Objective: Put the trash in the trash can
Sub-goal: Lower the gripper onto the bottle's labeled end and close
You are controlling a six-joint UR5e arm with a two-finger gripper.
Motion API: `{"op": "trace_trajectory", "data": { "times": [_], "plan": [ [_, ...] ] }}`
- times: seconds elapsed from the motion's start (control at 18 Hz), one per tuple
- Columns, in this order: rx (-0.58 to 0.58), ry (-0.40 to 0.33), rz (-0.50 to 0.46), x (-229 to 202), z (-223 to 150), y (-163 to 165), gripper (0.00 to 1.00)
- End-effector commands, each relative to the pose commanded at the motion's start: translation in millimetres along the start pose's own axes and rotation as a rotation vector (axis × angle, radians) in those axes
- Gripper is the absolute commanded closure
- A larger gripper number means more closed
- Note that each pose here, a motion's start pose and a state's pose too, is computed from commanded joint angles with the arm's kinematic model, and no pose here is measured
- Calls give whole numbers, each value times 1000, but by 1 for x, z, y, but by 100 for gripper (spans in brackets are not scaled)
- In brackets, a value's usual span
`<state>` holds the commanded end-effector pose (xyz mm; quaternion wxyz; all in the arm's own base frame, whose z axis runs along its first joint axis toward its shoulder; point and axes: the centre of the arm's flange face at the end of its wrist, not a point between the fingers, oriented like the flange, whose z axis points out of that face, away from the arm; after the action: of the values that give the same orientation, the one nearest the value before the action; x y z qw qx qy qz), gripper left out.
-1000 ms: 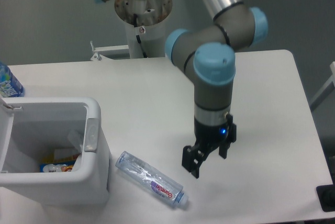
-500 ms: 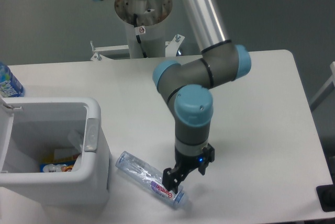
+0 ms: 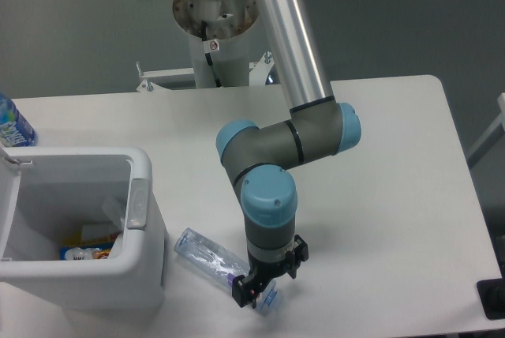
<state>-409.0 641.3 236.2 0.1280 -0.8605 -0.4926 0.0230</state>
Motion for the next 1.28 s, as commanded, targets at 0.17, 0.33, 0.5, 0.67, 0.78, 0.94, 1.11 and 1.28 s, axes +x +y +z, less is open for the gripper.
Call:
{"op": "trace_trajectory", "data": {
  "times": [0.17,0.33,0.5,0.67,0.78,0.94,1.11,1.28],
  "plan": [
    [11,-8,-12,2,11,-10,0],
    [27,-60,-14,-3,27,-14,0],
    [18,-88,-12,-6,39,-12,0],
    [11,-91,-12,-7,45,-11,0],
    [10,-117,-13,-9,52,-10,0],
    [13,-125,-25,-6,52,-8,10],
    [13,-123,-28,-6,51,-8,26],
    [14,-118,-27,-5,47,-7,29]
  ]
}}
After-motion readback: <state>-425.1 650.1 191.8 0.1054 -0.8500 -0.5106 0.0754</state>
